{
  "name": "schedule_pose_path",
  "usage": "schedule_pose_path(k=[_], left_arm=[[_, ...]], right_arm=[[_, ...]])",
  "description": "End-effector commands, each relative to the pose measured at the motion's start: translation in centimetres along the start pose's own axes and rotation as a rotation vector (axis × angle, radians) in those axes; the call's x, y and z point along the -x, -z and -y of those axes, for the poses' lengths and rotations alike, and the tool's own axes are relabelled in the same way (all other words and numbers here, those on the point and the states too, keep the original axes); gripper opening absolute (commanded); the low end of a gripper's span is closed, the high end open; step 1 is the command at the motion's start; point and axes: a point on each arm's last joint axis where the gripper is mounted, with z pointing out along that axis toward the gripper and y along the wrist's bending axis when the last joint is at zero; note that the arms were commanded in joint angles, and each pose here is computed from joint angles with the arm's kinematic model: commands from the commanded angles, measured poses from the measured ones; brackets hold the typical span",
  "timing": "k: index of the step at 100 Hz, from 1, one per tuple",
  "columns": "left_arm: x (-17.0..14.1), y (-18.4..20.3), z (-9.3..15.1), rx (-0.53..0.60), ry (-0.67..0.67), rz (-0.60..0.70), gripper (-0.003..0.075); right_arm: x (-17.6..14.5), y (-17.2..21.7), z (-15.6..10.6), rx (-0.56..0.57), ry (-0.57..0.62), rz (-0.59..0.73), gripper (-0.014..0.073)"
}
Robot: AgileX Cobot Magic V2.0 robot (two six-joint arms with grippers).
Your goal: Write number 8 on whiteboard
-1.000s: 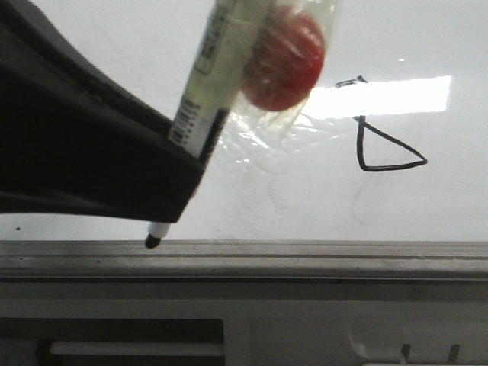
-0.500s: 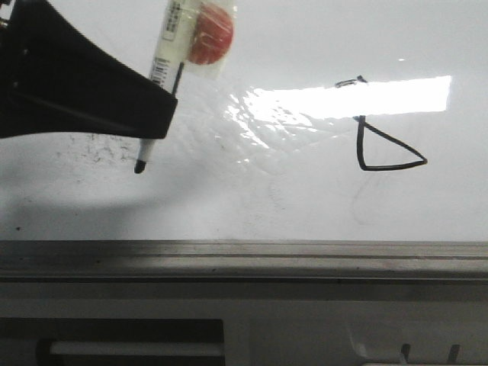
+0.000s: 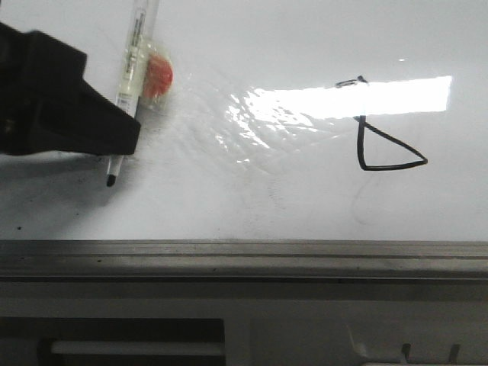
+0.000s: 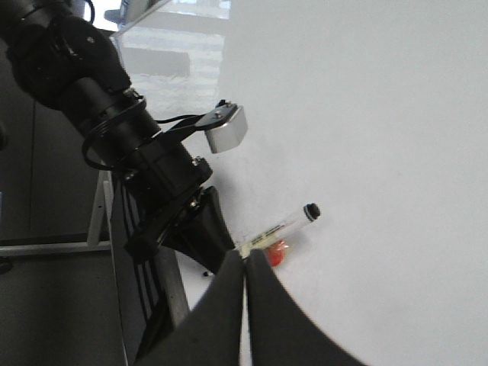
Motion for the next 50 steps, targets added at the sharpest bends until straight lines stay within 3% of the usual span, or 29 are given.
schedule_pose_path(k=[1, 50], left_arm=[[0.7, -0.3, 0.1, -0.002, 0.055, 0.013, -0.002], [-0.6, -2.4, -1.0, 0.09, 0.106, -0.071, -0.002]], right_arm=[[1.5, 0.7, 1.1, -0.084, 0.004, 0.101, -0.005], [1.3, 0.7, 1.3, -0.096, -0.003, 0.089, -0.005]])
